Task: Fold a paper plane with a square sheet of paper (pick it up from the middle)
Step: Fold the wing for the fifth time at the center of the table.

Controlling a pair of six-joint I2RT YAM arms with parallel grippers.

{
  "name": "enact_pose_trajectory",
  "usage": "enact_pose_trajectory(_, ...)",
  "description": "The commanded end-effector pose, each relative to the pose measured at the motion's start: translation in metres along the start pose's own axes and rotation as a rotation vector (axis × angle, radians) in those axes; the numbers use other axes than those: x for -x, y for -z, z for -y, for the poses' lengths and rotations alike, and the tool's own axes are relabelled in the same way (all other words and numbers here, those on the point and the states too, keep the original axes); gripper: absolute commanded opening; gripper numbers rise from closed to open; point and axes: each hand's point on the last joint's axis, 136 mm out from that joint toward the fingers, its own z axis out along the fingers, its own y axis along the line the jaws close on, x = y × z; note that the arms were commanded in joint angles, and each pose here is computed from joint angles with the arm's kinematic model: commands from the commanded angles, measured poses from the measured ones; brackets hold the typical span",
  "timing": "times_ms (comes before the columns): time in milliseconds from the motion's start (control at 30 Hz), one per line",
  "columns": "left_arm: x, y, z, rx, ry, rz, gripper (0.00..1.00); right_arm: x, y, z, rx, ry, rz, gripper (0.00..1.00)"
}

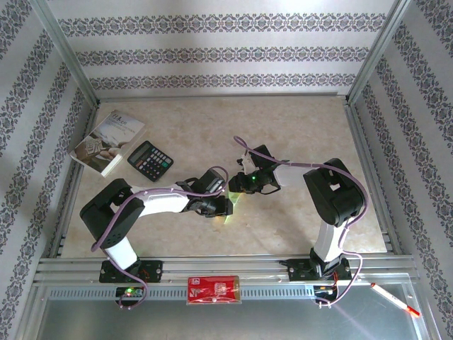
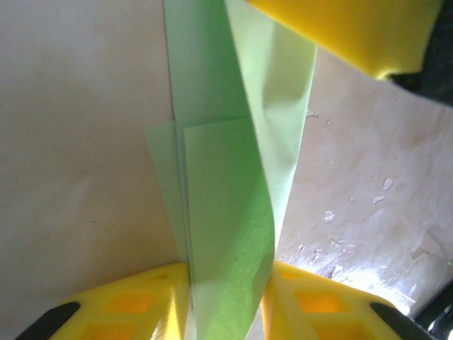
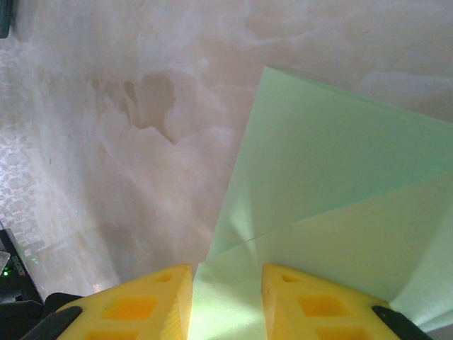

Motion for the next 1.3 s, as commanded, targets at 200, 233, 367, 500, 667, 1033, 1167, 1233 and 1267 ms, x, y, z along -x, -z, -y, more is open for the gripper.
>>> enact_pose_trajectory(200, -0.002, -0.013, -0.004, -0.024, 0.004, -0.009, 0.25, -0.001, -0.001, 0.002, 0.005, -0.006, -0.007, 0.33)
enact_pose_trajectory(233, -0.002, -0.013, -0.005, -0.026, 0.007, -0.011, 0.24, 0.000, -0.001, 0.001, 0.007, -0.004, -0.005, 0.33)
enact_pose_trajectory(367, -0.004, -0.013, -0.006, -0.033, 0.017, -0.018, 0.20, 0.003, 0.002, -0.002, 0.013, -0.005, 0.003, 0.34)
enact_pose_trajectory(500, -0.007, -0.014, -0.009, -0.032, 0.029, -0.026, 0.19, 0.006, 0.004, -0.007, 0.028, -0.005, 0.009, 0.34)
enact_pose_trajectory(667, -0.010, -0.015, -0.011, -0.031, 0.033, -0.034, 0.19, 0.011, 0.010, -0.017, 0.057, -0.007, 0.027, 0.35)
enact_pose_trajectory(1033, -0.013, -0.015, -0.015, -0.024, 0.033, -0.043, 0.19, 0.019, 0.027, -0.033, 0.114, -0.011, 0.063, 0.35)
enact_pose_trajectory(1167, -0.013, -0.014, -0.016, -0.024, 0.033, -0.041, 0.19, 0.017, 0.030, -0.033, 0.120, -0.015, 0.065, 0.35)
enact_pose_trajectory(1233, -0.013, -0.014, -0.016, -0.025, 0.036, -0.039, 0.18, 0.015, 0.029, -0.033, 0.124, -0.015, 0.061, 0.35)
enact_pose_trajectory(1267, -0.013, -0.014, -0.016, -0.025, 0.036, -0.039, 0.18, 0.014, 0.029, -0.033, 0.130, -0.015, 0.059, 0.35)
